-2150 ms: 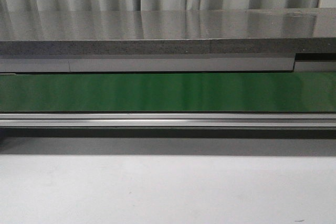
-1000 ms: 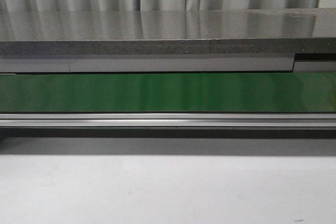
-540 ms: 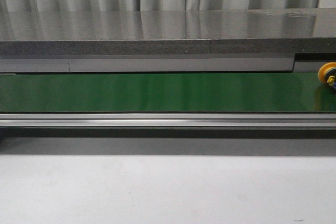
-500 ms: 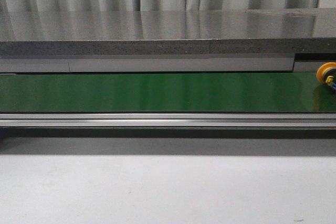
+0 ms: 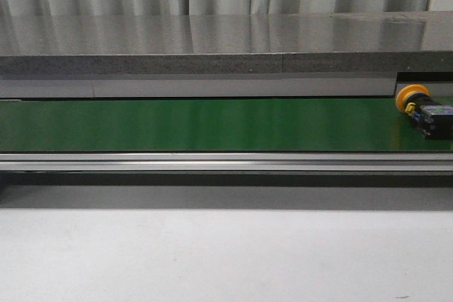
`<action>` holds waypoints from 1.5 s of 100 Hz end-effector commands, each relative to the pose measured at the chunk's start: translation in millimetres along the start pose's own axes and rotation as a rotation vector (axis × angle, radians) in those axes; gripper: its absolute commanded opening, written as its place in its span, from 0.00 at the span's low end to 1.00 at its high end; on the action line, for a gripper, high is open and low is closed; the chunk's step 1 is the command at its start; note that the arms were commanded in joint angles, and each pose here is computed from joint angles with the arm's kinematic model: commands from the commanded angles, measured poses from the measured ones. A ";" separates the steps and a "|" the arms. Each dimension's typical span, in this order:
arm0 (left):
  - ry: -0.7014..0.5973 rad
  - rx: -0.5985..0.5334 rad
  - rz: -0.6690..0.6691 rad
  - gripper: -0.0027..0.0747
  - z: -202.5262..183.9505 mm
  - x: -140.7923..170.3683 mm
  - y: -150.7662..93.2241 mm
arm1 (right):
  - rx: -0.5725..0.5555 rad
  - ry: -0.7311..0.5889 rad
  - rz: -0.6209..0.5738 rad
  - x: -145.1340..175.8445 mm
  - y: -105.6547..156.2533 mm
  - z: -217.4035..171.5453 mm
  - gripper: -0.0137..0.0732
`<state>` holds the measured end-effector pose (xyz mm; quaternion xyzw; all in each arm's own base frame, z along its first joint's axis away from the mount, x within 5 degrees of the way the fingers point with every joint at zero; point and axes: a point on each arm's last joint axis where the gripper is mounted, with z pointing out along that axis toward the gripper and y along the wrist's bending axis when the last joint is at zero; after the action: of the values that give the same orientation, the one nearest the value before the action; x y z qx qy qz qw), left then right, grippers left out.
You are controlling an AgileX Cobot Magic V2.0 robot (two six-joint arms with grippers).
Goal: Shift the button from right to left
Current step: 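Release the button and withdraw the right gripper as the belt carries it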
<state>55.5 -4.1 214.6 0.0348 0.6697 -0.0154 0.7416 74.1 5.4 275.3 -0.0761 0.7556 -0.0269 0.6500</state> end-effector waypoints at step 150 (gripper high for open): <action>-0.076 0.018 -0.010 0.04 -2.4 4.4 -1.7 | 0.065 -0.228 -0.006 -10.0 -3.1 -19.3 0.08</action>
<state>55.5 -4.1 214.6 0.0348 0.6697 -0.0154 0.7416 57.4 4.5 272.9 -0.0698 0.7110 -0.0358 0.6988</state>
